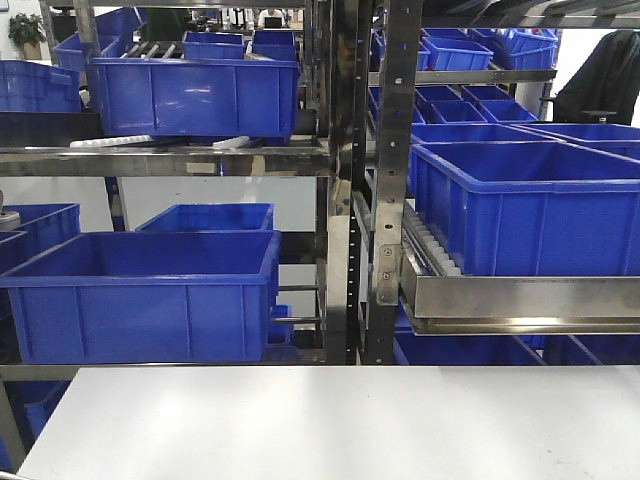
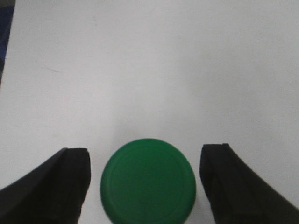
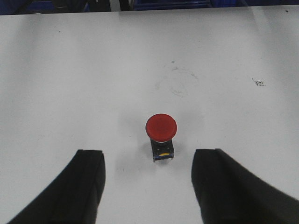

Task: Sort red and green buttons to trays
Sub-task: 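Lower both grippers over the green and red buttons on the table, then grasp the green button with left gripper, red button with right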

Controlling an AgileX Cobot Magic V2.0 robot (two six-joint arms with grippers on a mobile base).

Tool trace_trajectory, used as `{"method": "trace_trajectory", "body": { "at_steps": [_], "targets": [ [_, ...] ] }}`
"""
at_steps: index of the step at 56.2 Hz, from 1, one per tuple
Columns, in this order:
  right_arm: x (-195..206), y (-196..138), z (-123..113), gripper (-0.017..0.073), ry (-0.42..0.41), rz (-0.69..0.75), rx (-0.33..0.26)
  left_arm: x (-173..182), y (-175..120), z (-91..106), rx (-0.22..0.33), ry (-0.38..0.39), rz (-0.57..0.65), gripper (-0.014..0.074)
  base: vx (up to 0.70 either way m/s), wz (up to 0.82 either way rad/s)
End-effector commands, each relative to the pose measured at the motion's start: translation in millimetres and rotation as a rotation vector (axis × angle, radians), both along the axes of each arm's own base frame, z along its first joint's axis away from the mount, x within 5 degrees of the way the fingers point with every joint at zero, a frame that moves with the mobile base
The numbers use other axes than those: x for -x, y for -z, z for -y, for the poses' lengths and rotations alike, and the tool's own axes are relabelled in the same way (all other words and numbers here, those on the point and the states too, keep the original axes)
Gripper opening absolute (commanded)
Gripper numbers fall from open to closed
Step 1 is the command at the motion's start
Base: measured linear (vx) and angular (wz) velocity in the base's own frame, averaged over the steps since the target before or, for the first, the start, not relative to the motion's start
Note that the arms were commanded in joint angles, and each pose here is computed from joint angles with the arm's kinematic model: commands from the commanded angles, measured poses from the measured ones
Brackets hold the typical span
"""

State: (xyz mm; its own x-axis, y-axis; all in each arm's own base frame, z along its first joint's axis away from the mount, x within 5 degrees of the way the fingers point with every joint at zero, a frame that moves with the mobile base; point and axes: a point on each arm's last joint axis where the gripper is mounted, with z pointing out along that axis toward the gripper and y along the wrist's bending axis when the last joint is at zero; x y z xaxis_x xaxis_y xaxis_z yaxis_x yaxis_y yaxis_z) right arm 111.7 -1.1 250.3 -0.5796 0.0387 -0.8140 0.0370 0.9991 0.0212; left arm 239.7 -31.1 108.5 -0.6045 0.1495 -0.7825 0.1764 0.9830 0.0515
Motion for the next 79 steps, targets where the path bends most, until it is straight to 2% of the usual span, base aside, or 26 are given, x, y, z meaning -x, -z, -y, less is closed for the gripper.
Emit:
{"method": "trace_trajectory", "body": {
  "at_steps": [1,12,19,26,31,39,47,51,54,61,69,79],
  "targets": [
    [-6.2,-15.0,0.6,0.0477,-0.002,0.091,0.012,-11.4,-8.5,3.6,0.03,0.002,0.115,0.059,0.0,0.0],
    [-6.2,-14.9,0.7,0.0477,-0.002,0.09,0.013,-12.8,5.7,3.9,0.028,0.001,0.093,0.0581,0.0,0.0],
    [-6.2,-14.9,0.8,0.0477,-0.002,0.09,0.016,-12.3,12.4,3.8,0.024,0.001,0.068,0.0521,0.0,0.0],
    [-5.2,-13.2,1.0,0.0477,0.006,0.069,0.007,-13.4,12.9,3.7,0.026,-0.002,0.084,0.0408,0.0,0.0],
    [-3.5,-10.6,1.2,0.048,0.01,0.035,0.005,-15.4,10.4,1.7,0.036,-0.034,0.119,0.0297,0.0,0.0],
    [-3.6,-10.0,2.3,0.0501,0.013,0.027,0.023,-15.7,8.7,0.8,0.042,-0.05,0.135,0.0138,0.0,0.0],
    [-5.2,-10.7,4.6,0.0529,0.069,0.042,-0.015,-13.1,3.2,0.5,0.042,-0.05,0.133,-0.0007,0.0,0.0],
    [-9.3,-7.6,6.8,0.0537,0.097,0.015,-0.01,-11.9,-3.7,0.4,0.044,-0.049,0.134,-0.0008,0.0,0.0],
    [-14.1,-3.7,9.2,0.054,0.112,-0.017,0.016,-10.8,-11.0,0.3,0.046,-0.049,0.142,-0.0008,0.0,0.0],
    [-29.2,7.9,10.6,0.0553,0.109,-0.092,0.053,-7.8,-34.5,0.0,0.057,-0.048,0.201,-0.0003,0.0,0.0],
    [-49.5,24.2,8.4,0.0554,0.086,-0.161,0.047,-3.1,-60.1,-0.5,0.07,-0.045,0.286,0.0,0.0,0.0],
    [-74.5,40.4,3.9,0.0554,0.04,-0.16,0.027,3.2,-79.6,-1.3,0.078,-0.043,0.341,0.0,0.0,0.0]
  ]
}}
